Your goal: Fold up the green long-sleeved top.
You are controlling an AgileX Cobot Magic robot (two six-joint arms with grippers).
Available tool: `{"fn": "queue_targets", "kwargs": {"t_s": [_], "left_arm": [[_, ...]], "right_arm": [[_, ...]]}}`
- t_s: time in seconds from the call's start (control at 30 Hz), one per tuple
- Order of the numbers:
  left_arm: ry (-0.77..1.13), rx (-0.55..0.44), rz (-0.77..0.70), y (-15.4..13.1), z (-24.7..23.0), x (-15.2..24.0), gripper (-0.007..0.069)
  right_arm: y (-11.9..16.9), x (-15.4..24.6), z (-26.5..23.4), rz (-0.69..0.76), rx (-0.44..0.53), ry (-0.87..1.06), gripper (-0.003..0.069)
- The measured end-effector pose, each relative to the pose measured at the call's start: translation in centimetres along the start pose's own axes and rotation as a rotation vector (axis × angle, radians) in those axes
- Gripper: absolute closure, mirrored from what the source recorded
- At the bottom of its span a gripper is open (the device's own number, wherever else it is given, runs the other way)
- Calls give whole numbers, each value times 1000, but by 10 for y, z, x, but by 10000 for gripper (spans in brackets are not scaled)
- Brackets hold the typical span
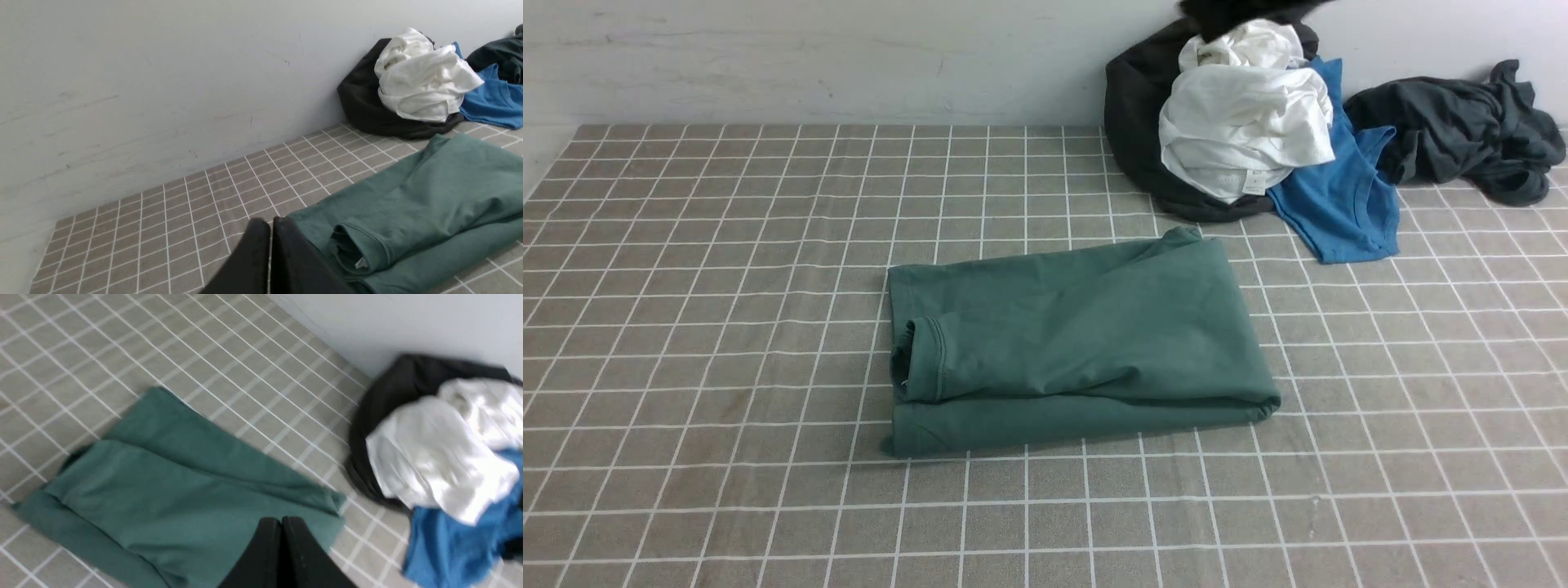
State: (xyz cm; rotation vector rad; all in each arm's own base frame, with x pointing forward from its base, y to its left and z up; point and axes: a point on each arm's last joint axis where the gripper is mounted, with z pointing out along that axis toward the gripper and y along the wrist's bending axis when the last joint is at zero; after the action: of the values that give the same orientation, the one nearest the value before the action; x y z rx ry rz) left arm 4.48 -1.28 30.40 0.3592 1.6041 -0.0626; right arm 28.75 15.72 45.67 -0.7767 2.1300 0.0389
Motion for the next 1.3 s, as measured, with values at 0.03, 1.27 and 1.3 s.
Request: {"fn": "queue_targets", "kwargs": {"t_s": [0.03, 1.27, 1.3], "left_arm": [[9, 2, 0, 0, 0, 2, 633], [32, 7, 0, -1, 1, 4, 633], [32, 7, 0, -1, 1, 4, 633]], "right_arm": [[-3, 11, 0, 21, 10, 36, 672], [77, 302, 19, 129, -150, 260, 673], [77, 307, 15, 118, -140, 235, 673]]}}
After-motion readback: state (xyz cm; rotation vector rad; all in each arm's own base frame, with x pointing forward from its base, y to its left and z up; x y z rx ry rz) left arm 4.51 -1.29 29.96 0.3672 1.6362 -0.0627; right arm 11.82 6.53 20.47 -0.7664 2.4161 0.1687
